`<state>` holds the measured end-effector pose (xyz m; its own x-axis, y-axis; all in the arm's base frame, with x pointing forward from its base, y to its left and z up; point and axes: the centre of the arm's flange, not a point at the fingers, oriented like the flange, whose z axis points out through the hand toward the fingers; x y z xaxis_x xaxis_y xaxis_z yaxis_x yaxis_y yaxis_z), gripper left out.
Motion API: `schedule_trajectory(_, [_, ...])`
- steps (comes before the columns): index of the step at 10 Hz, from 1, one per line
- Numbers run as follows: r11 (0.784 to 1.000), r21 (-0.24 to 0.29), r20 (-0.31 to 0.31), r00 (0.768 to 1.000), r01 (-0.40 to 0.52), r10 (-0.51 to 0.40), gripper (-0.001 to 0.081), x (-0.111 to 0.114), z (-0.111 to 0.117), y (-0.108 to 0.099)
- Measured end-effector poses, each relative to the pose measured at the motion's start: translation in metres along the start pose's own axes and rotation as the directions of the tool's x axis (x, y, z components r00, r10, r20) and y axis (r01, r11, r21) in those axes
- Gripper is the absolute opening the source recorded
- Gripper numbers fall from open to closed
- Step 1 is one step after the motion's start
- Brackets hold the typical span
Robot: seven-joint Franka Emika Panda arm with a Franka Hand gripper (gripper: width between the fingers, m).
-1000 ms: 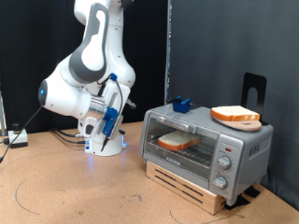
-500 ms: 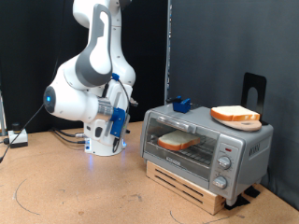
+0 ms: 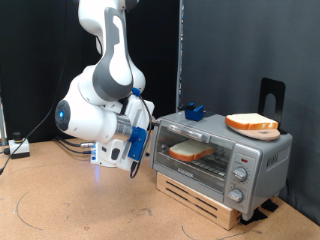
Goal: Make a piece of toast with the oven
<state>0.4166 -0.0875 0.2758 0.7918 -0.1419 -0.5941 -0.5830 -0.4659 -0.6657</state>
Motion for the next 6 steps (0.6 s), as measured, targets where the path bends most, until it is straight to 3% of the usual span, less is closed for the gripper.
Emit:
schedule_trajectory(1, [1.0,0.006,-0.025,1.0,-0.015,0.015,0.0807,0.007,0.001,-0.003])
schedule_trajectory(4, [0.999,0.009,-0.004,0.999,0.035,-0.035,0.0807,0.015,0.0,-0.008])
schedule_trajectory(6, [0.997,-0.035,0.038,0.997,0.065,-0.063,0.0807,0.038,0.004,-0.013])
